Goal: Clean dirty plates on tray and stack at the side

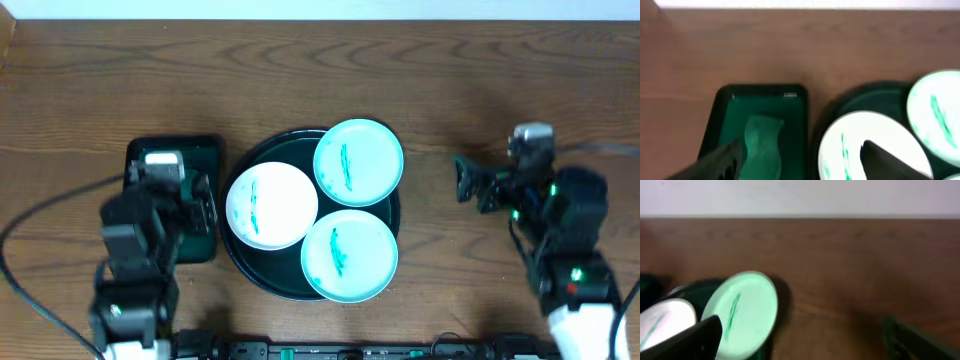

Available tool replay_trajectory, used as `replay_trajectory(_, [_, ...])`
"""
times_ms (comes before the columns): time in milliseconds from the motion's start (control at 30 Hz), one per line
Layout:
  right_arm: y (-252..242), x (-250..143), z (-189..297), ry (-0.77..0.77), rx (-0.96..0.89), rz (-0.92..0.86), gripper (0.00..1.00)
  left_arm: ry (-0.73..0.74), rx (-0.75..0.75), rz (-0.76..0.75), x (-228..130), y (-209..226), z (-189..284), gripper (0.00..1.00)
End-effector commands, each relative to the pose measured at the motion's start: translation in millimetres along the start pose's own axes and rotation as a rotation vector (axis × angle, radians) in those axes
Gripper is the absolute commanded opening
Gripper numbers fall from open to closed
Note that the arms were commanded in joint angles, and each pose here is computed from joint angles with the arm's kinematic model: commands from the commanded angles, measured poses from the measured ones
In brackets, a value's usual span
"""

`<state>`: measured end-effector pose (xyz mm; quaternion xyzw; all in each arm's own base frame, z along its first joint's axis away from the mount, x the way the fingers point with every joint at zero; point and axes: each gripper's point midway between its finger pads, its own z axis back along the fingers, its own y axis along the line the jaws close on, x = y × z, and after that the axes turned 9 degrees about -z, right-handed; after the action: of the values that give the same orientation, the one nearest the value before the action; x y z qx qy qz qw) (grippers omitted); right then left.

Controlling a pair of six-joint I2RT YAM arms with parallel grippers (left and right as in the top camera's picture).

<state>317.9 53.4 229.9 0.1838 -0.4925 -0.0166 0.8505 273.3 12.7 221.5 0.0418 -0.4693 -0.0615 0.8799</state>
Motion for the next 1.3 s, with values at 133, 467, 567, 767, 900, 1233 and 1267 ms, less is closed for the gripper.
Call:
replay_trajectory(133, [11.4, 13.7, -16.6, 0.255, 0.012, -0.069, 0.99, 0.22, -0.089, 0.026, 38.6, -1.9, 9.4, 0.76])
replay_trajectory(467, [38.2, 3.8, -37.8, 0.423, 0.16, -0.295, 0.99, 0.435, -0.315, 0.09, 22.7, -36.5, -9.0, 0.76])
replay_trajectory(567, [59.8, -1.0, -45.4, 0.455, 0.253, -0.292, 0.91, 0.457, -0.358, 0.105, 19.8, -43.4, -15.0, 0.76])
replay_trajectory(767, [92.9, -28.9, -80.5, 0.546, 0.199, -0.367, 0.77, 0.473, -0.324, 0.105, 17.5, -37.3, -29.2, 0.76])
replay_trajectory(900, [132.7, -50.1, -103.6, 0.656, 0.229, -0.357, 0.65, 0.581, 0.006, 0.273, -4.9, 9.3, -33.4, 0.76])
replay_trajectory(1233, [177.5, -129.3, -150.6, 0.828, 0.07, -0.264, 0.38, 0.648, 0.331, 0.371, -26.4, 57.9, -20.3, 0.76])
replay_trajectory(1267, [179.5, -141.2, -152.9, 0.844, 0.049, -0.25, 0.37, 0.648, 0.343, 0.374, -26.9, 59.4, -19.9, 0.76])
